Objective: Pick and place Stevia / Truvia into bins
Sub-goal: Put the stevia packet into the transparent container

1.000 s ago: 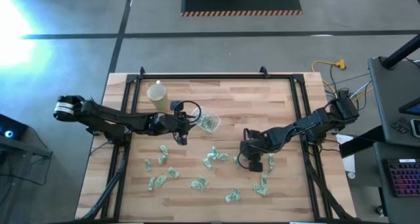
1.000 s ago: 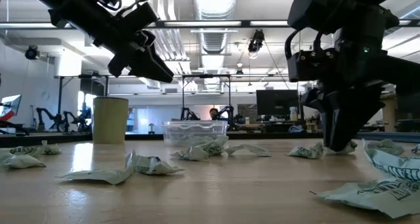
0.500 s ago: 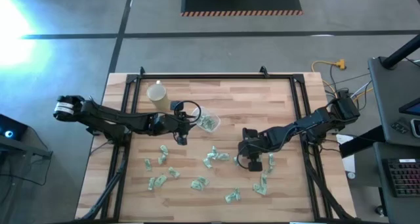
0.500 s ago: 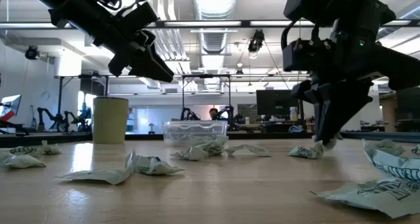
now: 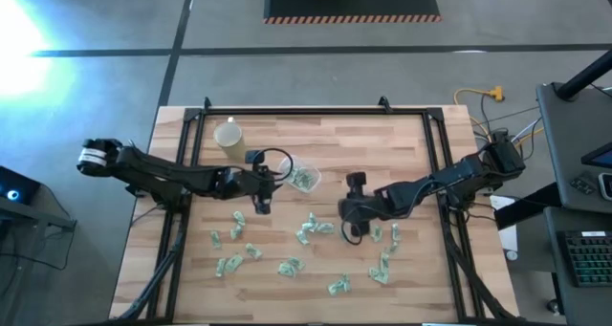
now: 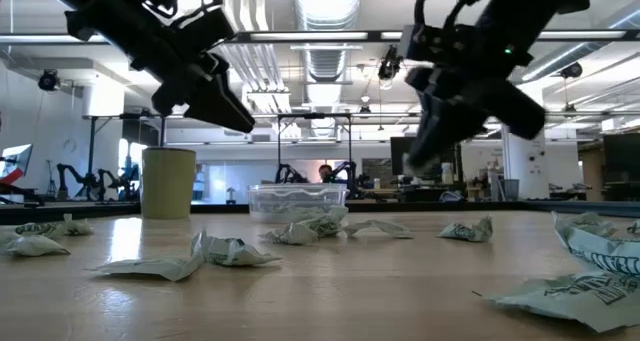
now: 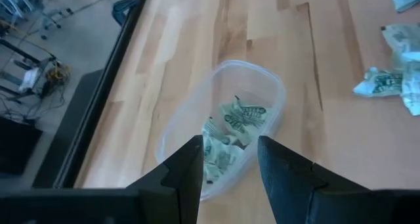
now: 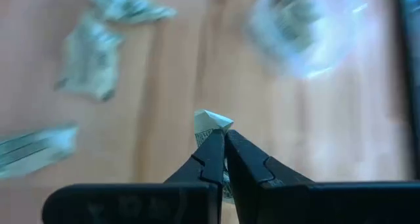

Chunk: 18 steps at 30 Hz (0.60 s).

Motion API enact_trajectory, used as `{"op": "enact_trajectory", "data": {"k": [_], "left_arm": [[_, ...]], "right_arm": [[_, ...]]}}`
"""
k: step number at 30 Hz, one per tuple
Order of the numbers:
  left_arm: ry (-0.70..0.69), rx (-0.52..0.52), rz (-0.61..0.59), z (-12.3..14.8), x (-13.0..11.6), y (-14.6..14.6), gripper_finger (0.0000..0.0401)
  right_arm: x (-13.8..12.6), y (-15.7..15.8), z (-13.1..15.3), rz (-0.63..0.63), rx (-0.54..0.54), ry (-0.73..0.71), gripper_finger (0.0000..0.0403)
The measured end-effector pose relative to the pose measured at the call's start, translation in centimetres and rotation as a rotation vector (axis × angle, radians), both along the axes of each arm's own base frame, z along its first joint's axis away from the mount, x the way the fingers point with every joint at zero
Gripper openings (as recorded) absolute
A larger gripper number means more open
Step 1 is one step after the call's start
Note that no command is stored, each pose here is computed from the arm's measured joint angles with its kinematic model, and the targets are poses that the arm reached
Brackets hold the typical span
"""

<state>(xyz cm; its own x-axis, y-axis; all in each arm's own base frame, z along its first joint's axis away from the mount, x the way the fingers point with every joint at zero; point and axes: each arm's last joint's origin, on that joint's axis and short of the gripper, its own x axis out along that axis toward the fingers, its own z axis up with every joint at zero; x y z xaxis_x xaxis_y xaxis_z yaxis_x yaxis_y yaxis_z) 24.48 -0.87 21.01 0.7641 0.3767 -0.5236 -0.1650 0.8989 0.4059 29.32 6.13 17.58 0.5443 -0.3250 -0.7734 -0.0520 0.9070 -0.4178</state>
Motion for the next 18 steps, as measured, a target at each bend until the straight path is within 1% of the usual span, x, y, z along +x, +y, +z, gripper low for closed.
{"op": "enact_trajectory", "data": {"k": [3,6,10,14,18], "left_arm": [[-0.004,-0.033,0.009,0.1,-0.3,-0.4,0.0128],[-0.026,-0.066,0.013,0.5,-0.7,-0.8,0.0128],[-0.021,-0.121,0.022,0.5,-1.2,-1.5,0.0128],[-0.011,-0.168,0.027,0.4,-1.7,-2.3,0.0128],[0.006,-0.204,0.026,0.2,-2.0,-3.1,0.0128]], "right_arm": [[0.7,-0.6,0.4,0.019,-0.06,-0.054,0.0008],[1.6,-1.4,0.9,0.041,-0.094,-0.12,0.0008],[2.5,-3.0,1.3,0.055,-0.13,-0.179,0.0008],[3.1,-4.4,1.7,0.09,-0.115,-0.228,0.0008],[3.5,-6.1,1.8,0.165,-0.068,-0.299,0.0008]]}}
